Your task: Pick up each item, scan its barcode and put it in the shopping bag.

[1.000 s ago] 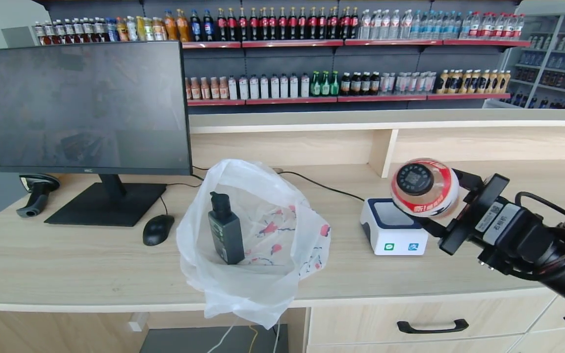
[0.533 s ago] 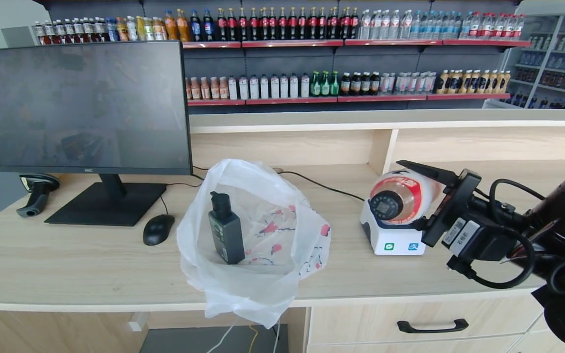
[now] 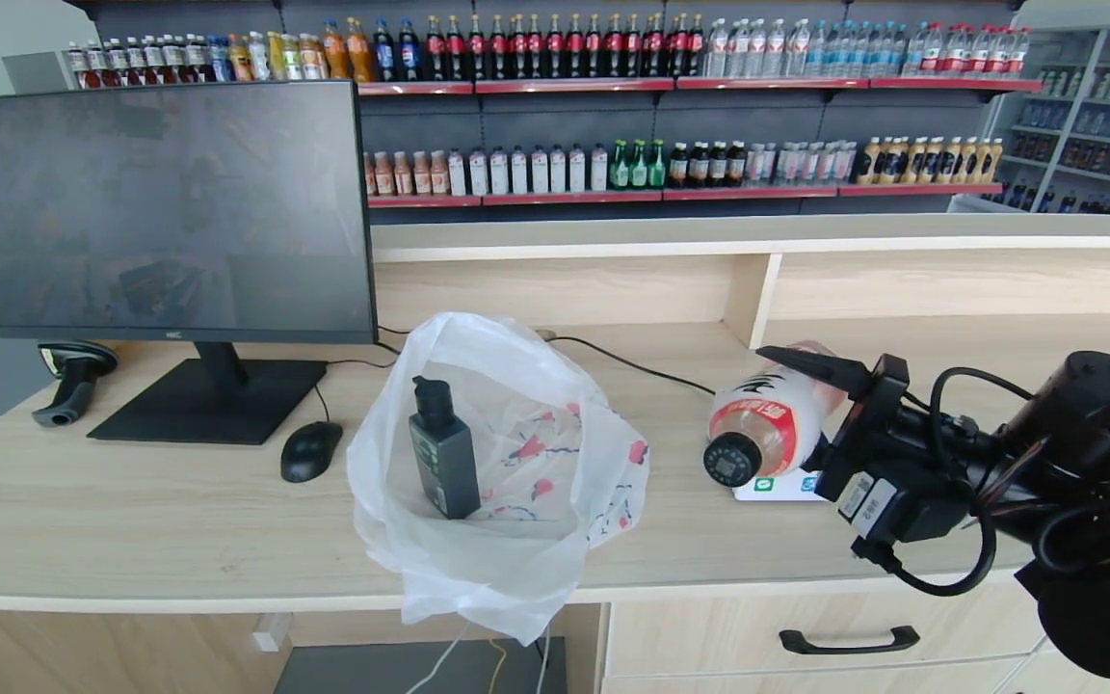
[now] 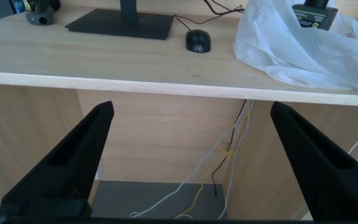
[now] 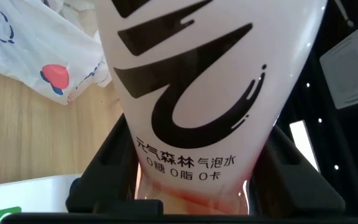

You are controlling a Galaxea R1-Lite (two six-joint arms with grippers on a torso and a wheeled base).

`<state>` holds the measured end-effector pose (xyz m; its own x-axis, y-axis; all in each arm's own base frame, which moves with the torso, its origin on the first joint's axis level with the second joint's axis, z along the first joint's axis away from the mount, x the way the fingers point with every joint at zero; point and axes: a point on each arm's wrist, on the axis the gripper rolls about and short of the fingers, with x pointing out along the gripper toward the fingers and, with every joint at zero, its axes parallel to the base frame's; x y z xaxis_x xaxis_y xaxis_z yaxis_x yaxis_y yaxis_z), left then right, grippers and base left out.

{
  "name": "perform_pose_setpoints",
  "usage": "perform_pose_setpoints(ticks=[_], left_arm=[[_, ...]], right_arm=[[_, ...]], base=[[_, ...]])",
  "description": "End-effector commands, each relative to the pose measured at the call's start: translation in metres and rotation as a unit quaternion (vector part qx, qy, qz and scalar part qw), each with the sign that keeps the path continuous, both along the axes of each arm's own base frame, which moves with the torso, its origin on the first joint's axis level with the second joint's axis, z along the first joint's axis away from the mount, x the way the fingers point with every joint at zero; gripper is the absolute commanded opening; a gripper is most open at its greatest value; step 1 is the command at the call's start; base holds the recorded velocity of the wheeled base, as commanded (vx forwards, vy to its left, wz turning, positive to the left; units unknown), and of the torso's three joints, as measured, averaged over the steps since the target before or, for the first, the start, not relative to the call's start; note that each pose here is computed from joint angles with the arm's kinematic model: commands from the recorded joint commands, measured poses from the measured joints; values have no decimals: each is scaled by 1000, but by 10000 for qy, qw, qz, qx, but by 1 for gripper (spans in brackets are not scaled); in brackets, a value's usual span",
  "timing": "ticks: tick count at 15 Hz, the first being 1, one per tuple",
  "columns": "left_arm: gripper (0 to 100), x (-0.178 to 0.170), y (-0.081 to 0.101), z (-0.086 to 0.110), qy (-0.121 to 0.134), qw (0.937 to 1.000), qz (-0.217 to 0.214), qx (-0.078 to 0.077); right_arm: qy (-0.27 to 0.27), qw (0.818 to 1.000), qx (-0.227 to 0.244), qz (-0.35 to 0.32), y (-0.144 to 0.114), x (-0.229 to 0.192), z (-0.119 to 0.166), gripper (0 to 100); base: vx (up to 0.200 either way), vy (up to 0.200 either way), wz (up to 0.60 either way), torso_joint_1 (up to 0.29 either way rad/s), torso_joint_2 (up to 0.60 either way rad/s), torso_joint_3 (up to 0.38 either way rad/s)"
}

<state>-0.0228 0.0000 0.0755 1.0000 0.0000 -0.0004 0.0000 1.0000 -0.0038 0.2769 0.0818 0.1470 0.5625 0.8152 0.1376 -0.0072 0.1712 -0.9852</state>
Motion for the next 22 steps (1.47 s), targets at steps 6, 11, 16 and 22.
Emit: perform_pose_setpoints(ticks=[6, 11, 16, 22], left_arm=[[100, 0, 0, 0, -2, 10000, 0, -4], [100, 0, 0, 0, -2, 10000, 0, -4], [100, 0, 0, 0, -2, 10000, 0, -4], [100, 0, 0, 0, -2, 10000, 0, -4]], right_arm=[[49, 9998, -154, 65, 1, 11, -13, 0], [85, 9996, -260, 45, 3, 20, -24, 0], [52, 9997, -241, 38, 3, 22, -23, 0], [90, 9996, -249, 39, 3, 24, -26, 0]], base=[[0, 0, 0, 0, 0, 0], [0, 0, 0, 0, 0, 0], [0, 0, 0, 0, 0, 0], [0, 0, 0, 0, 0, 0]])
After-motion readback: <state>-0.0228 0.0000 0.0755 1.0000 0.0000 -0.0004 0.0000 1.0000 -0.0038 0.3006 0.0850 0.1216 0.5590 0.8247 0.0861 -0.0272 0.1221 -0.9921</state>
